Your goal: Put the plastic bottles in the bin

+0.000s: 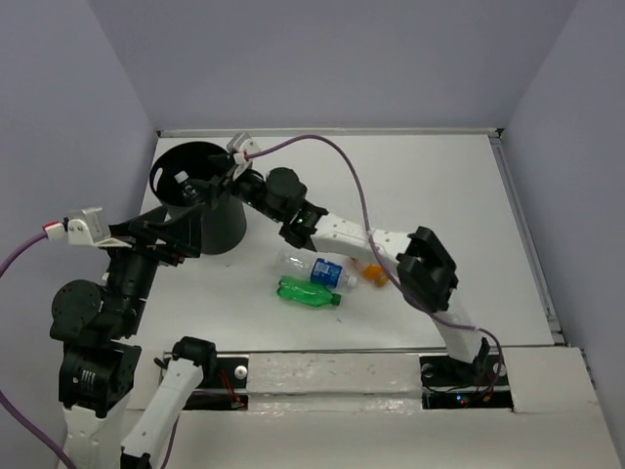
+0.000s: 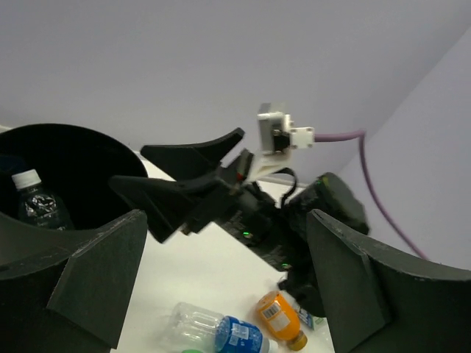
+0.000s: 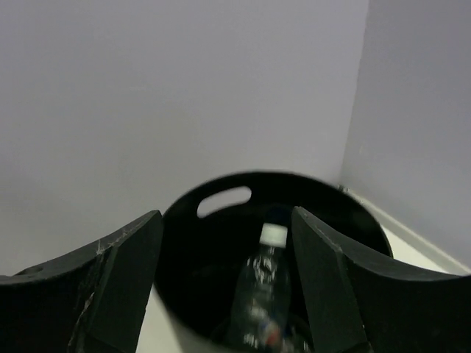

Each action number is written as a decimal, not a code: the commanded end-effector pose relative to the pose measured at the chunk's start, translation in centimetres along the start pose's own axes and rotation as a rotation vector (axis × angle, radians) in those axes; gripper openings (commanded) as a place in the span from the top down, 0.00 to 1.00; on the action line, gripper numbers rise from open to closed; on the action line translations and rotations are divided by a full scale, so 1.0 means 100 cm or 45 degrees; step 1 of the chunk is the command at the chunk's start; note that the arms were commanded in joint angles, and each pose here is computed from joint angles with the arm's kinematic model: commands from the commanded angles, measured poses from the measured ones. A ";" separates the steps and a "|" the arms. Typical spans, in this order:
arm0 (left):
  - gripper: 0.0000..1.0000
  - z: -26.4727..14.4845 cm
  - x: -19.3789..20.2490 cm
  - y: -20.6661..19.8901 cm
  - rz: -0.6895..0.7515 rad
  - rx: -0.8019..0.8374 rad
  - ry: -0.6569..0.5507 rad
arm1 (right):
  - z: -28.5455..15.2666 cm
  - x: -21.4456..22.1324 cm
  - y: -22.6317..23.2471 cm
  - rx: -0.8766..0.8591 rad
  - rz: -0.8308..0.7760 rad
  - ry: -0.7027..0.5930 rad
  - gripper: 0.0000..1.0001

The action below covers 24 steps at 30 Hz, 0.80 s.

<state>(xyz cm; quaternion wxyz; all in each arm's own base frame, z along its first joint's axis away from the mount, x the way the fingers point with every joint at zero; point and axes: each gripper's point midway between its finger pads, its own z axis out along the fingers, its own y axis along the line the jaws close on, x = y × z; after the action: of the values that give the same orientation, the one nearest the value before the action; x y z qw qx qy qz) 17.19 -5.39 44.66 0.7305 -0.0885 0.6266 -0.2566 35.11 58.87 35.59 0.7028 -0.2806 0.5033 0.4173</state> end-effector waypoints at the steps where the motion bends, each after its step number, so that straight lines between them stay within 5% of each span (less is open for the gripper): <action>1: 0.01 0.011 0.028 -0.015 -0.019 0.126 0.154 | -0.063 -0.092 0.009 -0.037 0.099 -0.106 0.27; 3: 0.01 0.016 0.058 -0.014 -0.061 0.170 0.247 | -0.113 -0.026 0.001 0.018 0.142 0.182 0.30; 5: 0.01 0.021 0.084 -0.009 -0.094 0.181 0.317 | -0.154 -0.036 -0.013 0.133 0.209 0.264 0.30; 6: 0.01 0.022 0.093 -0.009 -0.111 0.196 0.349 | -0.194 0.013 -0.022 0.199 0.230 0.491 0.30; 12: 0.02 0.026 0.161 0.007 -0.252 0.179 0.543 | -0.343 0.068 -0.063 0.640 0.252 0.945 0.19; 24: 0.02 0.026 0.227 0.022 -0.287 0.130 0.719 | -0.490 0.055 -0.168 1.359 0.276 1.123 0.13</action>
<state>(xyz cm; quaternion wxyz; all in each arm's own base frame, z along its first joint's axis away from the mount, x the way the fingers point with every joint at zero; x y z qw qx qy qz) 22.12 -13.60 24.54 0.4993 -0.0692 0.7829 -0.3647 27.40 16.93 15.45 0.4689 -0.0347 0.8767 0.1015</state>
